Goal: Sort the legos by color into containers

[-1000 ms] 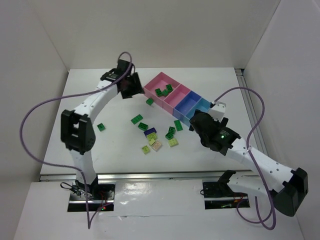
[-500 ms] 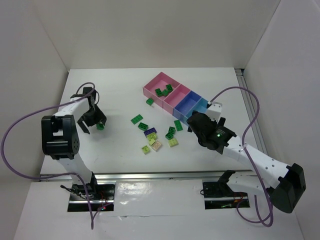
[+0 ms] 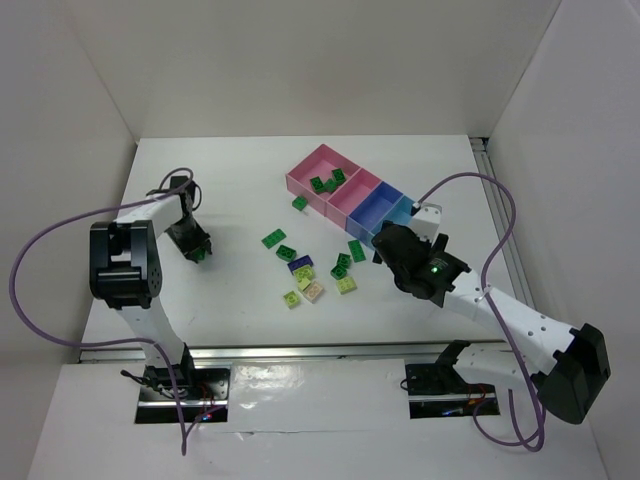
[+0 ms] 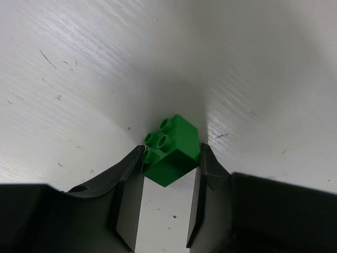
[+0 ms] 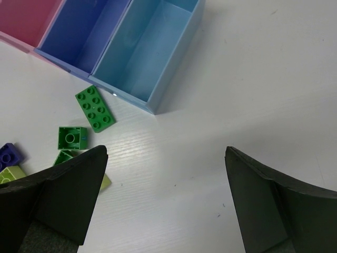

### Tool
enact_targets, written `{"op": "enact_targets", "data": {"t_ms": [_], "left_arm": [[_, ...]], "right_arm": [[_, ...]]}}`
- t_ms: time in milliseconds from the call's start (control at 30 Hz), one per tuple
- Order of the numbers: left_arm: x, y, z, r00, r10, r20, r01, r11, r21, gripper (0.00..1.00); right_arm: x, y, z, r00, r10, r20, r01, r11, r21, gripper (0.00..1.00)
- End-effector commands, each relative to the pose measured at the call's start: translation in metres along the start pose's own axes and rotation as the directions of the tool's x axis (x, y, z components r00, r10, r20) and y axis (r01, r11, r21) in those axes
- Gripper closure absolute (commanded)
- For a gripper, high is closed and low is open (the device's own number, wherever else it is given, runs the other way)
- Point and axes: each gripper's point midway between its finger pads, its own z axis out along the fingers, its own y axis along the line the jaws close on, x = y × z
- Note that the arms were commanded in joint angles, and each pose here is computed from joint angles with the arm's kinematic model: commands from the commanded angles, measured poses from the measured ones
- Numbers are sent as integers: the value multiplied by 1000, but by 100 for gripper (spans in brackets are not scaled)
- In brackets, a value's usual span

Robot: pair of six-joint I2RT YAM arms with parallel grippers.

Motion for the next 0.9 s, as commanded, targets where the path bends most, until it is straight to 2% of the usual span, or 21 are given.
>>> {"op": "enact_targets", "data": {"t_ms": [0,167,233,267,333,367,500,600,733,867], "left_arm": [[-14,-8,-5,1000,-2,24,1,1000,25,68],[-10,-41,-30,991,103,81,-110,989,99,70],[-15,-60,-50,982,131,135,-150,978,143,70],[-7,-76,-58,976,165,140,-189,966,178,73],[-5,-106,-83,964,203,171,-243,935,258,75],[10,-126,-85,954,253,163,-291,913,284,77],[23,-205,-129,917,305,257,-389,828,405,77],[39,-251,-147,900,340,273,-433,763,479,76],[45,-319,-163,882,346,321,-471,681,560,73],[42,-358,-168,894,309,324,-448,637,627,67]], "right_arm": [[-7,9,0,999,34,28,-33,999,-24,0],[-4,8,2,999,27,24,-27,999,-19,0],[-4,8,2,999,27,24,-27,999,-19,0],[-4,8,2,999,27,24,-27,999,-19,0],[-4,8,2,999,27,24,-27,999,-19,0],[-4,8,2,999,27,24,-27,999,-19,0],[-4,8,2,999,27,24,-27,999,-19,0],[-4,8,2,999,27,24,-27,999,-19,0],[-5,1,0,1000,7,23,-8,1000,8,0],[-8,0,-6,999,30,26,-30,1000,-3,0]]}}
